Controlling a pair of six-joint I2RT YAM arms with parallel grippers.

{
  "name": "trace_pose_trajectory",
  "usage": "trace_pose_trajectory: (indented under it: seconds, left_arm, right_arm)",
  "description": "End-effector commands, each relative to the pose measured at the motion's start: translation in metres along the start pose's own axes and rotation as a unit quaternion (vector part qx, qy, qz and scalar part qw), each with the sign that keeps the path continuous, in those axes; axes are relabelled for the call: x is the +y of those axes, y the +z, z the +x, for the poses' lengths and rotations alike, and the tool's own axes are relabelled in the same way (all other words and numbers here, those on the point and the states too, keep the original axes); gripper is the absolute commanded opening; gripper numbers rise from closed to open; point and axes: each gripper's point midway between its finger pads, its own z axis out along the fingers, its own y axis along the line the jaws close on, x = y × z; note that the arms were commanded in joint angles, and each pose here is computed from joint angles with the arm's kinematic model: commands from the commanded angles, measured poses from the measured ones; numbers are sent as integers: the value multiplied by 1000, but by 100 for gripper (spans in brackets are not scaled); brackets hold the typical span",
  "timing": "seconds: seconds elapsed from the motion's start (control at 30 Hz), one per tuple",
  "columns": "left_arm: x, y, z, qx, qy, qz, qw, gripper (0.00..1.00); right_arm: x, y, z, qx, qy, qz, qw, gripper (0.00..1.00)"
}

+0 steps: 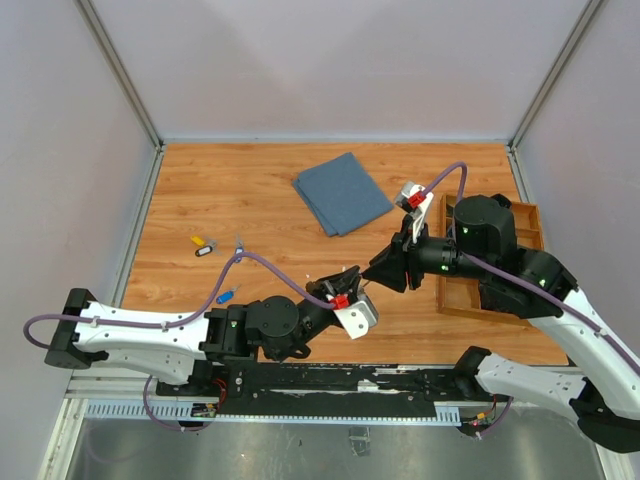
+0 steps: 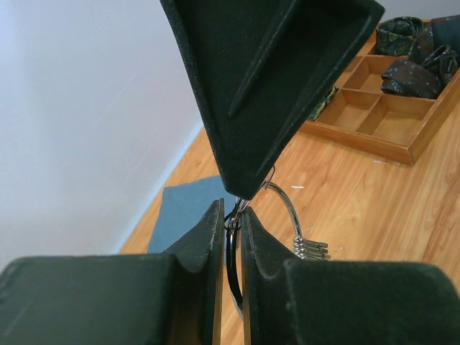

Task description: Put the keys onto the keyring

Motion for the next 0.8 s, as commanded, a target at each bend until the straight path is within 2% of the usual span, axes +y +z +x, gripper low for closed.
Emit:
trace_pose_trajectory:
  seconds: [0.0, 0.23, 0.6, 0.77]
  left_arm:
    - [7, 1, -8, 11, -56, -28, 998, 0]
    - [13, 2, -7, 23, -61, -47, 997, 1]
    - [24, -3, -11, 15, -93, -61, 994, 1]
    - [24, -4, -11, 14, -94, -62, 994, 1]
  right_arm:
    - [4, -2, -17, -43, -4, -4, 999, 36]
    - [2, -4, -14, -38, -8, -1, 999, 30]
    - [-3, -2, -7, -33, 0, 10, 999, 31]
    - [0, 2, -7, -30, 7, -2, 1000, 26]
